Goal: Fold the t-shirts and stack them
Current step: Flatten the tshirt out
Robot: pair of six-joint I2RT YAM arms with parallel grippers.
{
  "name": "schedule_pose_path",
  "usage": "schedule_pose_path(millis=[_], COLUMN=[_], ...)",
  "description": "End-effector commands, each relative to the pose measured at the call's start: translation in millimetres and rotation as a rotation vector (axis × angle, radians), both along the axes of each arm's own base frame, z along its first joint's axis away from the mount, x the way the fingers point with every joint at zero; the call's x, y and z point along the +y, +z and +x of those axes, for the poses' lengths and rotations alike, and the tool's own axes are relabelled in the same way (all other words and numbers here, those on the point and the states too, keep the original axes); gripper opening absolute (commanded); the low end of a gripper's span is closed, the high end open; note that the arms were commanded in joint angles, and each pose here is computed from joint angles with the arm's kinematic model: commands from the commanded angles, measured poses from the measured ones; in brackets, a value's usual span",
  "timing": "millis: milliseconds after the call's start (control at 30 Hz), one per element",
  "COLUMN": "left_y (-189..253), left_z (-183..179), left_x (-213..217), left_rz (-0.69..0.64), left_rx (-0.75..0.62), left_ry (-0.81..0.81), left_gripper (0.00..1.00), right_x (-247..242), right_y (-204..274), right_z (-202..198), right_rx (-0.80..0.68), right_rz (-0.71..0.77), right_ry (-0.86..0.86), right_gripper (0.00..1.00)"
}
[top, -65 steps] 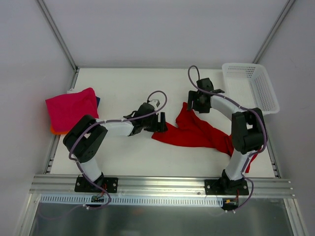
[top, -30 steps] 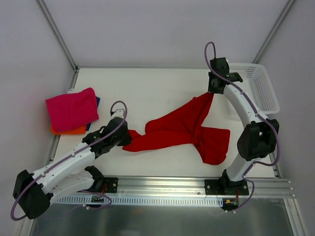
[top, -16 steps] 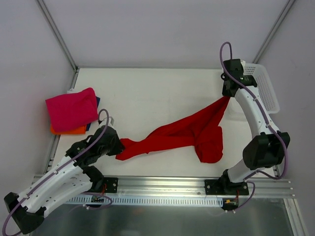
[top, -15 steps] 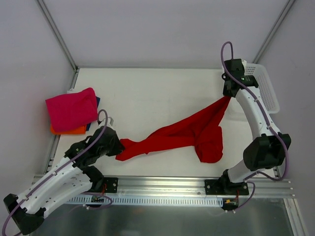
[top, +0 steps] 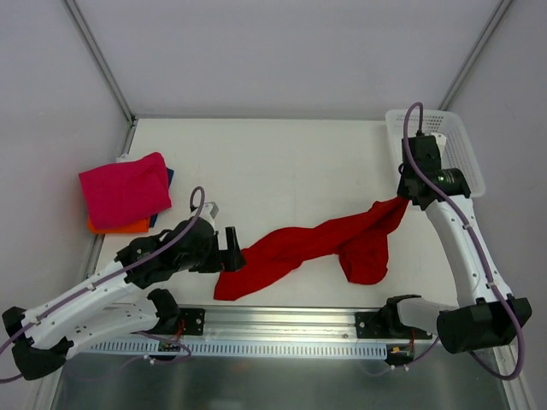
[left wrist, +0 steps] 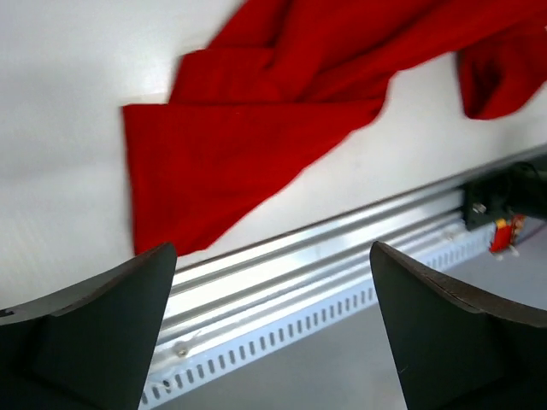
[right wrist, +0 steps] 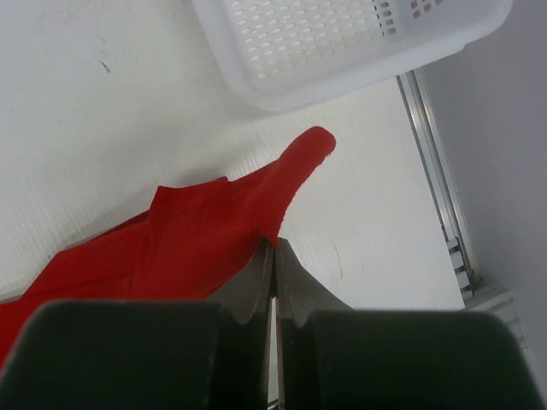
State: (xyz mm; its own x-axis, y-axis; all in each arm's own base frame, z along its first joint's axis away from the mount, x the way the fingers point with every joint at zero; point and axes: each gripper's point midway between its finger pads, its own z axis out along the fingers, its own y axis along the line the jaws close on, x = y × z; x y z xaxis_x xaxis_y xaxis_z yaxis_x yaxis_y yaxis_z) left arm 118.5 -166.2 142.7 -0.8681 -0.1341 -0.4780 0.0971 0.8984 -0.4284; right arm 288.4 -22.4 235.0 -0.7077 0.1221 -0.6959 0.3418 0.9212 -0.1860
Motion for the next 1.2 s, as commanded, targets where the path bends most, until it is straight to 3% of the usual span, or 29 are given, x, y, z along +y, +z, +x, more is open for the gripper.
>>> schedule_pose_path(millis=[0,33,233,300,367,433,567,700,900,1167], left_y=[49.3,53.4,39.0,36.2,29.6,5.9,-14.5,-30.8,-53.3,-64.1], left_z=[5.4,-3.2,54.5,69.9,89.3,97.0,129.7,136.8,134.5,137.4], left_x=[-39.2,-52.5,-81.4,-92.4,-106.7,-100.2,-75.9,-82.3,-111.8,-99.1], left_rz=[-0.091,-0.088,0.259,0.273,0.214,0.203,0.238,0.255,0.135,0.116], left_rx=[-0.092,-0.107,-0.274,-0.315,-0.332,-0.301,-0.313,-0.296,-0.267,-0.238], left_ry=[-0.069,-0.124,-0.126,-0.12,-0.134,-0.141,-0.087,-0.122,-0.192,-0.161], left_gripper=[0.99,0.99,0.99,0.99,0.97,0.85,0.8,0.79,0.82,0.84], right_x=[-7.6,-7.8,-3.8,-1.3,0.2,2.7,4.9,9.5,9.8,11.5], right_y=[9.1,10.0,5.6,0.6,-9.6,-16.7,-23.9,-27.4,-26.2,-30.4], right_z=[-17.5,-18.5,-20.9,-21.0,-24.7,-26.7,-30.2,-31.4,-36.5,-38.1], right_rx=[-0.032,-0.036,-0.029,-0.028,-0.018,-0.023,-0.036,-0.04,-0.055,-0.05], right_rz=[-0.016,-0.016,0.008,0.019,0.031,0.044,0.061,0.084,0.085,0.092], right_ry=[-0.041,-0.04,-0.029,-0.024,-0.019,-0.007,0.002,0.018,0.025,0.035], right_gripper=[0.01,0.0,0.01,0.0,0.0,0.01,0.0,0.01,0.0,0.0])
